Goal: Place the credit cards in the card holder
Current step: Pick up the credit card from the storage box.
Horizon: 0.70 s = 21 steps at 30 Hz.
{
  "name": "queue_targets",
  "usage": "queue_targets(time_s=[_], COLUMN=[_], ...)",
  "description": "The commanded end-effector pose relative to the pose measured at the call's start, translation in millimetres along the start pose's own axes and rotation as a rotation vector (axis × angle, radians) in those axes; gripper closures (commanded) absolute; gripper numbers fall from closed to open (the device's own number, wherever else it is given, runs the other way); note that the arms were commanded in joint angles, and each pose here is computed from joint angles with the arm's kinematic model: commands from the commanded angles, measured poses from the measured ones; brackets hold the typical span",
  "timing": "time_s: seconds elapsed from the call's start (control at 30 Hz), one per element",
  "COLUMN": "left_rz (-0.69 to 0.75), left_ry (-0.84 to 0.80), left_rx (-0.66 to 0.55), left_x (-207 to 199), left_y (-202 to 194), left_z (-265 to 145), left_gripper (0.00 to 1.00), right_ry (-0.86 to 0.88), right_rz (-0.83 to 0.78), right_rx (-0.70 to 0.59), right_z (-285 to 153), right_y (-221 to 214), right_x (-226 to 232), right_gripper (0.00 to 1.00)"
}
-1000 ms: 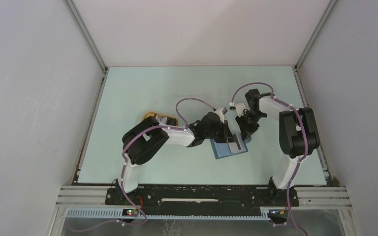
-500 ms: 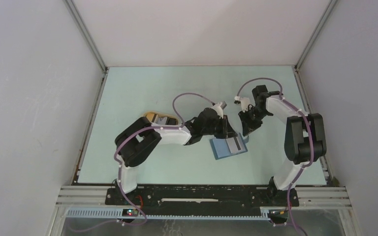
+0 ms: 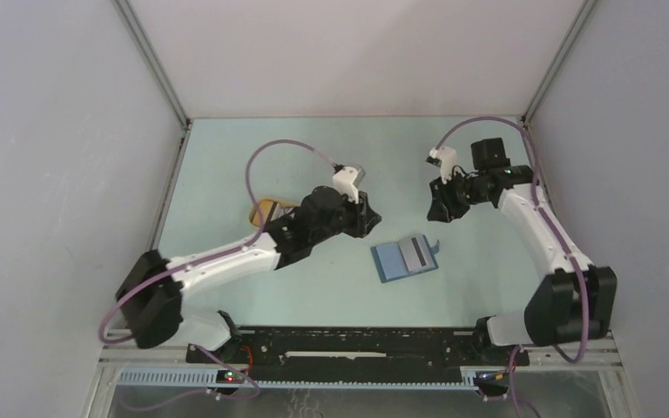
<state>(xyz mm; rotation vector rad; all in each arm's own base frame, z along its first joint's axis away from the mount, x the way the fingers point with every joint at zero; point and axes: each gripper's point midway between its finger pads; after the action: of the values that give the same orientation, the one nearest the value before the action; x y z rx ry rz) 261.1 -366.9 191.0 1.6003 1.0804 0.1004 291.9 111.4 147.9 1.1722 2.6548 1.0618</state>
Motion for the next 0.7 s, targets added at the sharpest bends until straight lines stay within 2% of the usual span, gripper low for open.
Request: queue_targets(time_s=[0.0,0.07,0.17,0.23,0.3,0.4,0.57,0.67], left_rz=[0.186,0.214,0.224,0.205,0.179,0.148,0.129,0.121], left_ry=[0.267,0.365,0.467,0.526,0.593,0.686,0.760,0.763], left_rx=[-0.108,-0.136,-0.176,-0.174,-0.138,-0.120,-0.238,-0.276], left_x=[55.6,75.0,99.7,119.5,139.8,160.5,170.3,172.0], left_y=[23.3,28.9,39.7,44.6,42.4,43.4,51.1,52.0], left_z=[-51.2,-72.7,-97.0,-109.0,-119.2,-136.7,-174.0,-189.1], left_gripper=[0.57,0.44,0.26,0.17,0.11,0.08,0.00,0.00], right_ry=[0.050,0.075,0.193,0.287,0.358,0.437,0.523,0.525], right_rz=[-0.177,-0.233,-0.351,-0.389,-0.397,-0.408,-0.369,-0.345], right_rx=[-0.252,-0.337,-0.435,-0.467,-0.467,-0.420,-0.407,-0.410], right_z=[-36.1,-48.9,-60.2,-59.7,-53.9,-39.1,-32.3,-26.6], right_y=[50.7,66.7,81.2,86.1,88.0,82.9,85.4,92.8], right_x=[31.1,44.2,74.0,93.5,109.1,130.2,147.7,148.4], right_gripper=[0.59,0.52,0.31,0.25,0.23,0.23,0.25,0.25])
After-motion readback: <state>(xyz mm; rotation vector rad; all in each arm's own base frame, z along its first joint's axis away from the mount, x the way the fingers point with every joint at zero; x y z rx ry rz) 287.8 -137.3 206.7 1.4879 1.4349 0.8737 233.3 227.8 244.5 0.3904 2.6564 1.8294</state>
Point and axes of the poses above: each gripper's point midway between its finger pads, its own z axis out along the fingers, its own x axis along the line the jaws close on, y = z × x, and after that the axes turned 2 degrees about -z, right-handed
